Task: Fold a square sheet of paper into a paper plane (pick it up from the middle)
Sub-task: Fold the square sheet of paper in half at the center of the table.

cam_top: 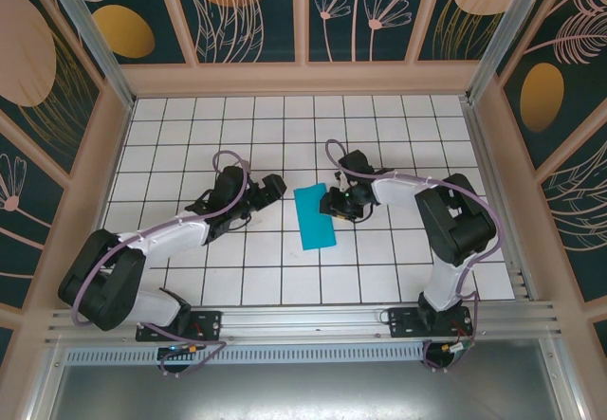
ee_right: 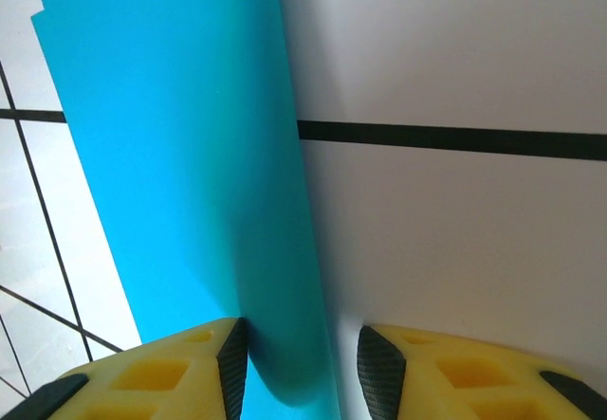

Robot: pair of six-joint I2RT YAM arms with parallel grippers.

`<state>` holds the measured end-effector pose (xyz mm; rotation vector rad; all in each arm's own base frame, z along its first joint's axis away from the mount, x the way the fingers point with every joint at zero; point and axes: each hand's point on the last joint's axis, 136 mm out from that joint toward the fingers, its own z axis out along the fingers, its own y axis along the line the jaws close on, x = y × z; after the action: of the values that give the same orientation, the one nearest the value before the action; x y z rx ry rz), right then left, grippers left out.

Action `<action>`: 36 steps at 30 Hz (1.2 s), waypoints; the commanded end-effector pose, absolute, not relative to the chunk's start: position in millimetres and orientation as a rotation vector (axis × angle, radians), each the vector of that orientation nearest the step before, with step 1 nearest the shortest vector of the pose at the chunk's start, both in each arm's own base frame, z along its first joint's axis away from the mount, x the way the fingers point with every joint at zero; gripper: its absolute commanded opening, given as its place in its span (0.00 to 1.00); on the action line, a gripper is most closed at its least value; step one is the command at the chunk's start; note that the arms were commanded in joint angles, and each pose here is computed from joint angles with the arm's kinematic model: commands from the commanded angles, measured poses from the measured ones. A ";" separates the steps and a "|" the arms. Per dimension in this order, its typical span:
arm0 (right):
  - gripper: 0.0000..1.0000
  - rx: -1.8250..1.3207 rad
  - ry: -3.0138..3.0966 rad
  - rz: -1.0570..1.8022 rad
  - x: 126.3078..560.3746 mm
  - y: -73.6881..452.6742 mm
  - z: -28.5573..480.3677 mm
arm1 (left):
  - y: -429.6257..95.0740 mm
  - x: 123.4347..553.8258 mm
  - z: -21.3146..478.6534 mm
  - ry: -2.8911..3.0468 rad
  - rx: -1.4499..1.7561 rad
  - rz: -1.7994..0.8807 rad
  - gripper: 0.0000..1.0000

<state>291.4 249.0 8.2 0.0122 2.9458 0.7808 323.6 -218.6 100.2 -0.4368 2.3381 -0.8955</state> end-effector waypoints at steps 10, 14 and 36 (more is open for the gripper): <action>0.47 -0.085 3.160 0.411 245.1 222.5 -87.4 | -203.6 328.6 91.5 2.357 -0.456 -0.755 0.96; 0.48 -0.128 3.156 0.399 245.3 221.1 -87.6 | -194.3 327.4 84.7 2.367 -0.509 -0.703 0.98; 0.48 -0.162 3.170 0.320 249.3 213.2 -94.7 | -210.8 327.2 81.9 2.404 -0.428 -0.775 0.98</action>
<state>289.7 250.7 4.9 -0.1177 2.9790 0.6380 321.0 -202.5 74.8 -0.4689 2.4130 -0.7365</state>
